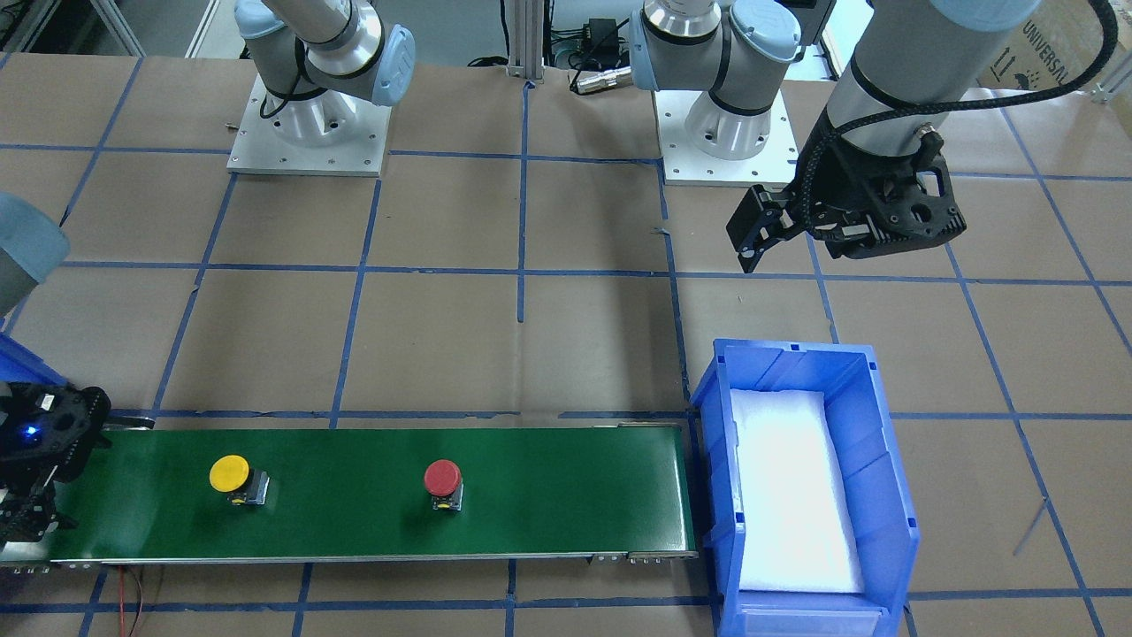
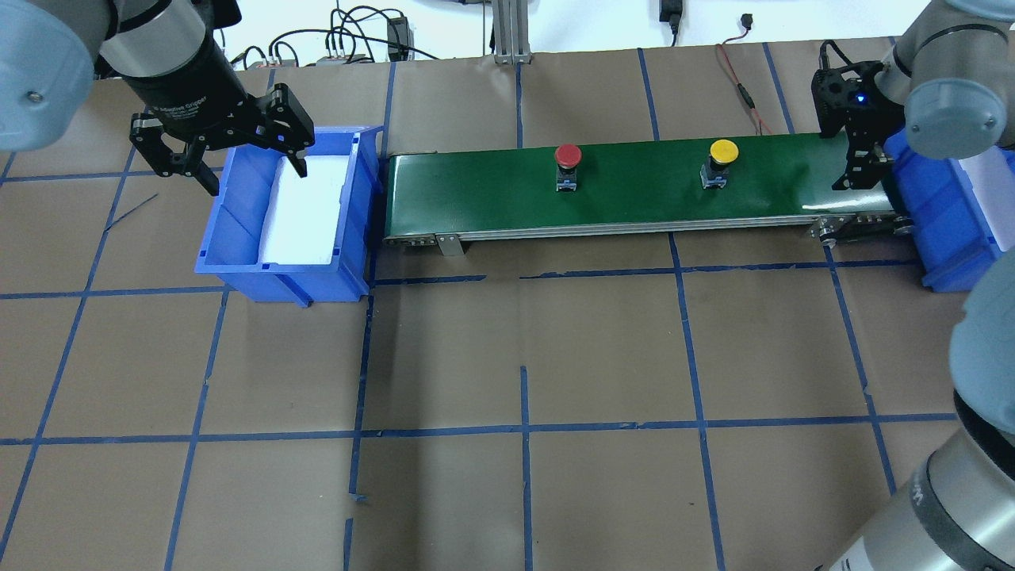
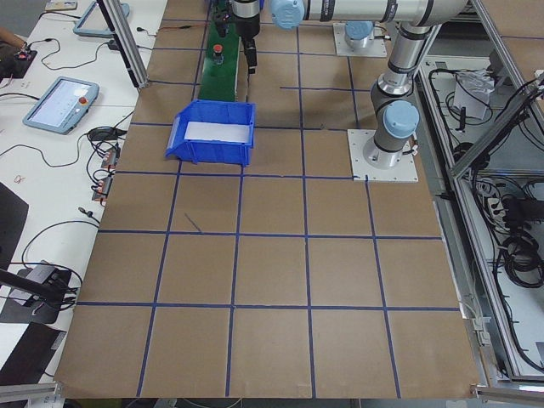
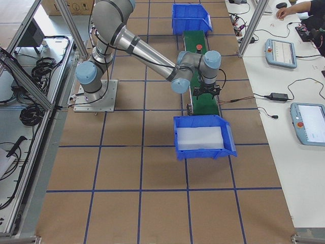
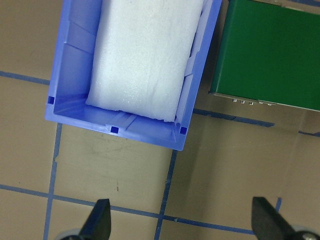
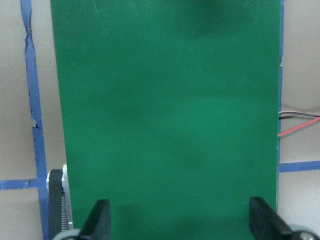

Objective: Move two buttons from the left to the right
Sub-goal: 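Hold the right gripper open over the belt end as buttons approach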

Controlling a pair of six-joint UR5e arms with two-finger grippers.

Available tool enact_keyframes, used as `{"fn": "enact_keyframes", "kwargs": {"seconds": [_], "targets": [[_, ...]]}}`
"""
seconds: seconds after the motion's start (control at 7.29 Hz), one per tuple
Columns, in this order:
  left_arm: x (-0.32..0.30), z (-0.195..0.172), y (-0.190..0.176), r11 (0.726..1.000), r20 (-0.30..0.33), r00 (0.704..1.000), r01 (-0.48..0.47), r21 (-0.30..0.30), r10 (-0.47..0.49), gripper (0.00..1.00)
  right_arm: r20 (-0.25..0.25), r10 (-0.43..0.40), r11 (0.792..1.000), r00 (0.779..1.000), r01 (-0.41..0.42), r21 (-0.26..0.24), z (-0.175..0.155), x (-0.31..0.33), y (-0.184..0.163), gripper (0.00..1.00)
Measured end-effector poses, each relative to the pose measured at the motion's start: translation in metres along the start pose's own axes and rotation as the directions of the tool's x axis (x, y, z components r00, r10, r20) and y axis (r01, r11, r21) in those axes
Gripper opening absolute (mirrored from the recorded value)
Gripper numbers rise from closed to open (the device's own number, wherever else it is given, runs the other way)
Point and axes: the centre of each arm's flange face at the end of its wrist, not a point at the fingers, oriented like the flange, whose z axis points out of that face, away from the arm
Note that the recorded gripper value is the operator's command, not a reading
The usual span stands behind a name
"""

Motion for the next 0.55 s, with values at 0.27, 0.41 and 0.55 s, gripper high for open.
{"fn": "enact_keyframes", "kwargs": {"seconds": [0.27,0.41,0.55], "targets": [[0.0,0.0,0.0,1.0,0.001,1.0,0.0,0.0,0.0,1.0,-0.003,-0.017,1.0,1.0,0.017,-0.008,-0.002,0.01,0.004,1.0],[0.0,0.0,0.0,1.0,0.001,1.0,0.0,0.0,0.0,1.0,-0.006,-0.021,1.0,1.0,0.021,-0.009,-0.005,0.014,0.005,1.0],[0.0,0.0,0.0,1.0,0.001,1.0,0.0,0.001,0.0,1.0,-0.004,-0.024,1.0,1.0,0.024,-0.005,-0.005,0.015,0.006,1.0]]}}
